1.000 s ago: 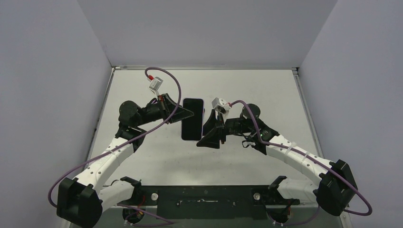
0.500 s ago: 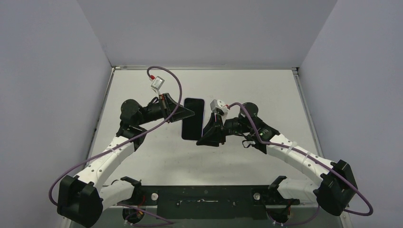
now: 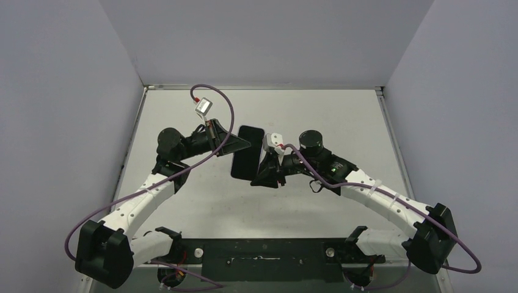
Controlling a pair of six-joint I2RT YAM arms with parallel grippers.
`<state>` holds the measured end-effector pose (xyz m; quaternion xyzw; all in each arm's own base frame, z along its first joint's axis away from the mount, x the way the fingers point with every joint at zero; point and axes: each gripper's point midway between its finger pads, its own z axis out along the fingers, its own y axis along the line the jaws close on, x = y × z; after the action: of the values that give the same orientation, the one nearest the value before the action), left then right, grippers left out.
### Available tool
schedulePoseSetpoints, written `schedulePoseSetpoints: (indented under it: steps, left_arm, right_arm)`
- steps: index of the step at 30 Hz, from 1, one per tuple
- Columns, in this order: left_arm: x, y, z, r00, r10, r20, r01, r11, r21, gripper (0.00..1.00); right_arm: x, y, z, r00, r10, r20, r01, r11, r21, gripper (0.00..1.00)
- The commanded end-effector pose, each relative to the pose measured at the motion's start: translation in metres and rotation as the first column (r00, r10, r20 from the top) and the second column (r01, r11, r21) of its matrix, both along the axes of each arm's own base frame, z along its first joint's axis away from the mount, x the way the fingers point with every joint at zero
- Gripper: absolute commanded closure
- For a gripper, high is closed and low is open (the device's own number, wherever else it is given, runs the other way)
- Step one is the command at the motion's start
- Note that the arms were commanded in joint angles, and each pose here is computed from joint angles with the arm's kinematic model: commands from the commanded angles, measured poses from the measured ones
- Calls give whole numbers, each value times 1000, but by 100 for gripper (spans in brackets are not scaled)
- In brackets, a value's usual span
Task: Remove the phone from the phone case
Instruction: Remove the phone case from the phone.
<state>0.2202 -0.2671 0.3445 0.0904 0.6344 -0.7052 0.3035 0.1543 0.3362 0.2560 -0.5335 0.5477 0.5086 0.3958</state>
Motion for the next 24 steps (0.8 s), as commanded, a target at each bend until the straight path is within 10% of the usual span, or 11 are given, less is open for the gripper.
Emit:
schedulePoseSetpoints:
  steps: [1, 12, 24]
  left_arm:
    - [-20, -6, 21, 992, -87, -87, 81, 994, -67, 100]
    - [-24, -4, 19, 991, -96, -92, 88, 992, -87, 100]
    - [39, 26, -4, 941, 338, -28, -339, 940, -39, 100]
  right_arm:
    - [65, 4, 25, 928, -247, 280, 239, 969, 63, 100]
    - [109, -16, 12, 821, -506, 264, 509, 858, 62, 97]
    - [80, -59, 5, 773, -633, -37, 634, 772, 39, 36]
